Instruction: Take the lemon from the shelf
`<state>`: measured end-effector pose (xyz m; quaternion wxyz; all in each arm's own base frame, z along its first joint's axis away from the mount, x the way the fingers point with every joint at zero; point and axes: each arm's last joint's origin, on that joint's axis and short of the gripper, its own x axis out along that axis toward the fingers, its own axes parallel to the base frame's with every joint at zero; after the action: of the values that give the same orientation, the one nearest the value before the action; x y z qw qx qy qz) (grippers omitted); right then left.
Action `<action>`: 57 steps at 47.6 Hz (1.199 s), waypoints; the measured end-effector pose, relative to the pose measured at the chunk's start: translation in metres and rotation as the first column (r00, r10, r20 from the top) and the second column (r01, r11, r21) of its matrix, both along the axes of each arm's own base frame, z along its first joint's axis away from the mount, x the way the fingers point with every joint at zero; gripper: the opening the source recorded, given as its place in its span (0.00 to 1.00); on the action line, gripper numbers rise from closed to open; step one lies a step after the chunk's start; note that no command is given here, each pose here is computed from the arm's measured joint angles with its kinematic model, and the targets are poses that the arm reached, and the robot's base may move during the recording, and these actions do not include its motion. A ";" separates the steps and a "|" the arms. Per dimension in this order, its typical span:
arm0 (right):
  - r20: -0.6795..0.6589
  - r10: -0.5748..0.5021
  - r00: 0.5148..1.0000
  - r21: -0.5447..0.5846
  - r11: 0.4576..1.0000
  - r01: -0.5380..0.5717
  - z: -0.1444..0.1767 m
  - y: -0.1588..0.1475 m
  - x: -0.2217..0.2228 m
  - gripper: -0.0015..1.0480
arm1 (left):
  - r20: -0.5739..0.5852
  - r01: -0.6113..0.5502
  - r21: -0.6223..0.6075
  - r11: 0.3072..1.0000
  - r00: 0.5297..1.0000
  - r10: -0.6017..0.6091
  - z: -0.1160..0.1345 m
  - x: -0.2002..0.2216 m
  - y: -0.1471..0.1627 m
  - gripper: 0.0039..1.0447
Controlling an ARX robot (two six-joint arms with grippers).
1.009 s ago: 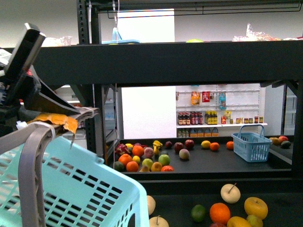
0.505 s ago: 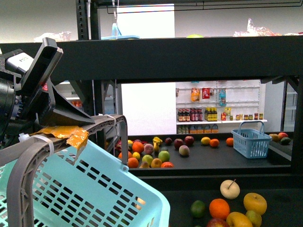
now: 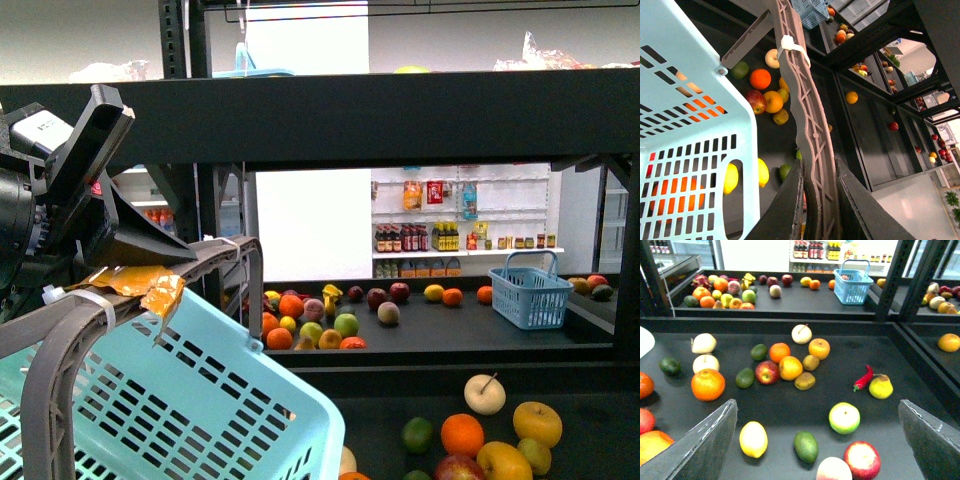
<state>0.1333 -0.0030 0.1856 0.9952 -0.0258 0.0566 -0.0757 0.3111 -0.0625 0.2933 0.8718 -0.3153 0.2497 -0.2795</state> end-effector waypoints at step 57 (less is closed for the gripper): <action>-0.708 0.242 0.663 0.130 0.968 -0.214 -0.174 0.026 0.325 0.93 | -0.001 0.002 -0.001 1.000 1.000 -0.002 0.000 0.000 0.000 0.12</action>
<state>0.4583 0.0233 0.0118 0.8952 -0.0427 0.4386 0.0665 0.3112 -0.0625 0.2930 0.8713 -0.3156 0.2504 -0.2802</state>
